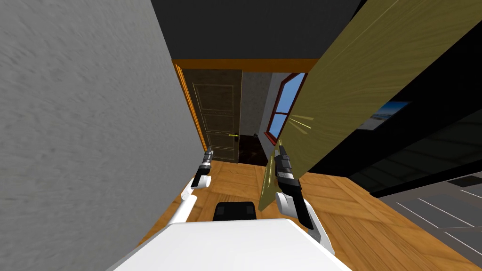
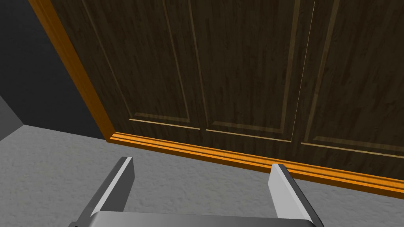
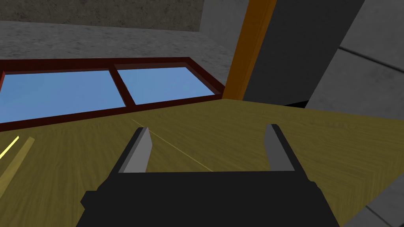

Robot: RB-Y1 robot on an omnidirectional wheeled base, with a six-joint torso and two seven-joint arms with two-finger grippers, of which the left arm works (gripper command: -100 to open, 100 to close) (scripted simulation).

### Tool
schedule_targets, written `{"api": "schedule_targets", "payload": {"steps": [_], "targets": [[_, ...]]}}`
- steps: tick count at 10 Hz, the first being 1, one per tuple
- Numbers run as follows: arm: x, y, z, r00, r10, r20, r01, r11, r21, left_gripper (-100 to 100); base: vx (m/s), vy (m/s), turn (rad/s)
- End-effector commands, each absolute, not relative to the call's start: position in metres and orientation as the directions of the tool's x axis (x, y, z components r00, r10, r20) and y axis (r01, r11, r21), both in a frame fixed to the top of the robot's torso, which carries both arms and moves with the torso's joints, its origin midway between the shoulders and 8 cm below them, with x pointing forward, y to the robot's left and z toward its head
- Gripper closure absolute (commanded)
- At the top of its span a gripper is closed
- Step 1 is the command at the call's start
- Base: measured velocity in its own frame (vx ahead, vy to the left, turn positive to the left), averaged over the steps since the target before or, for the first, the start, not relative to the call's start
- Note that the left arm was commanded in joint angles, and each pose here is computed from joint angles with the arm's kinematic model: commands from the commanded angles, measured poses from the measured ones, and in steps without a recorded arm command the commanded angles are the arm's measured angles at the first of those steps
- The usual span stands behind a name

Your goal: Pull the door open

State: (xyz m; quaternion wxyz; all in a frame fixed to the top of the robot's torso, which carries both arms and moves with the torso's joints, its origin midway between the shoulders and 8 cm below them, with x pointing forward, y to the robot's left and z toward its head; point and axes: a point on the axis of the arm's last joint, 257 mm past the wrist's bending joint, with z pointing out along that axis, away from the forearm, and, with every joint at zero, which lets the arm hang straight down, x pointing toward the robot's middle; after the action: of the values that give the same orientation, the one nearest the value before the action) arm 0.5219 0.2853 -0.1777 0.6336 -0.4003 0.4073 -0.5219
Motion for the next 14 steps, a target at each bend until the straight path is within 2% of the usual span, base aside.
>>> {"api": "schedule_targets", "payload": {"steps": [1,14], "targets": [[0.532,0.285,-0.184,0.122,-0.988,-0.095,0.322,0.13,-0.938,-100,0.065,0.028,-0.092],[0.581,0.273,-0.233,0.105,-0.992,-0.073,0.201,0.093,-0.975,-100,0.068,0.03,-0.049]]}}
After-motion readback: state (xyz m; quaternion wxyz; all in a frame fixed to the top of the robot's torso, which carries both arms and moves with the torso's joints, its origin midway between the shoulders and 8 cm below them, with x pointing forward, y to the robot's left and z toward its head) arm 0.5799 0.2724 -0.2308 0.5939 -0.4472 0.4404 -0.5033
